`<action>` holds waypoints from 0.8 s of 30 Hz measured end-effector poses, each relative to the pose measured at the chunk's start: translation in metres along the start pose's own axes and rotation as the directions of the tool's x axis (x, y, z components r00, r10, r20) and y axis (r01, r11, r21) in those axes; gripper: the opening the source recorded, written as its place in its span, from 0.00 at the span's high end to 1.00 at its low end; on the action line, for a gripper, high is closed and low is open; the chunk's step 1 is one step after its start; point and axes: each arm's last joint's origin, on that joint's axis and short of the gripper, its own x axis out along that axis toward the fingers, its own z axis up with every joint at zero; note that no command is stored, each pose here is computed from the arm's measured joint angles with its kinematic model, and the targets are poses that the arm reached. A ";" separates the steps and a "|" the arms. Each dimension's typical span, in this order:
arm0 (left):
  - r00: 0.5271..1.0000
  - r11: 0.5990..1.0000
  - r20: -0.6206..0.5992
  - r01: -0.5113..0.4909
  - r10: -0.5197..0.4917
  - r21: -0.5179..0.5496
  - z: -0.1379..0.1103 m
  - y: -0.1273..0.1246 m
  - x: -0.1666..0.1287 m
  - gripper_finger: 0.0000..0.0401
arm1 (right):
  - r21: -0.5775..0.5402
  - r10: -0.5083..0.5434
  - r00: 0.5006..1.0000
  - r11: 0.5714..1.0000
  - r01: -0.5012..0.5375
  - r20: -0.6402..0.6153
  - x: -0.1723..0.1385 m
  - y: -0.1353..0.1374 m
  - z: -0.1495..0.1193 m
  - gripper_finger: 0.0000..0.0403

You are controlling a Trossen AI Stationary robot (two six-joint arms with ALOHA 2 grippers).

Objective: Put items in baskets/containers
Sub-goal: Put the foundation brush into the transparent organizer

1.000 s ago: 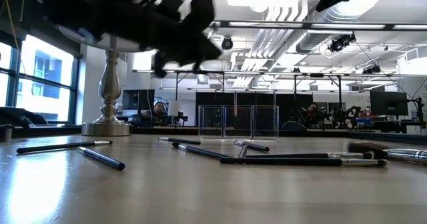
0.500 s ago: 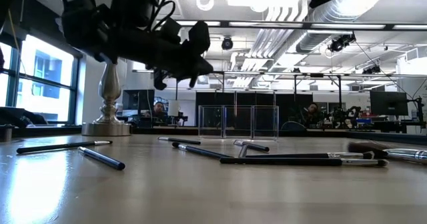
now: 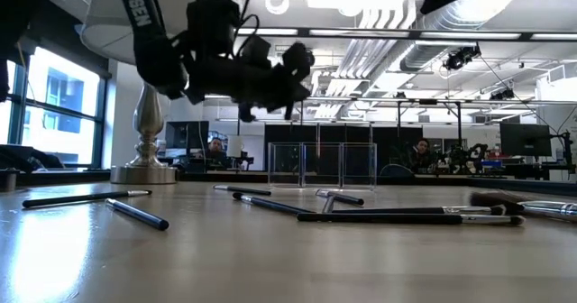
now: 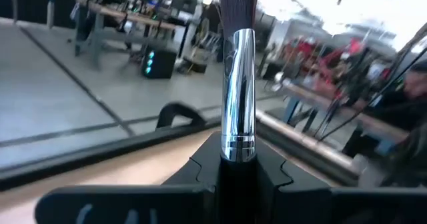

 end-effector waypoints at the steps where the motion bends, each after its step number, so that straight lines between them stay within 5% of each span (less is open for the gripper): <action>1: 1.000 1.000 -0.001 -0.001 0.001 0.011 -0.003 0.000 0.004 0.92 | 0.004 -0.001 1.000 1.000 0.002 -0.008 0.000 0.000 -0.001 0.68; 24: 0.984 0.984 -0.123 -0.111 0.128 0.142 -0.018 0.013 0.016 0.89 | 0.048 -0.061 0.998 0.997 0.061 -0.003 0.000 -0.003 -0.002 0.68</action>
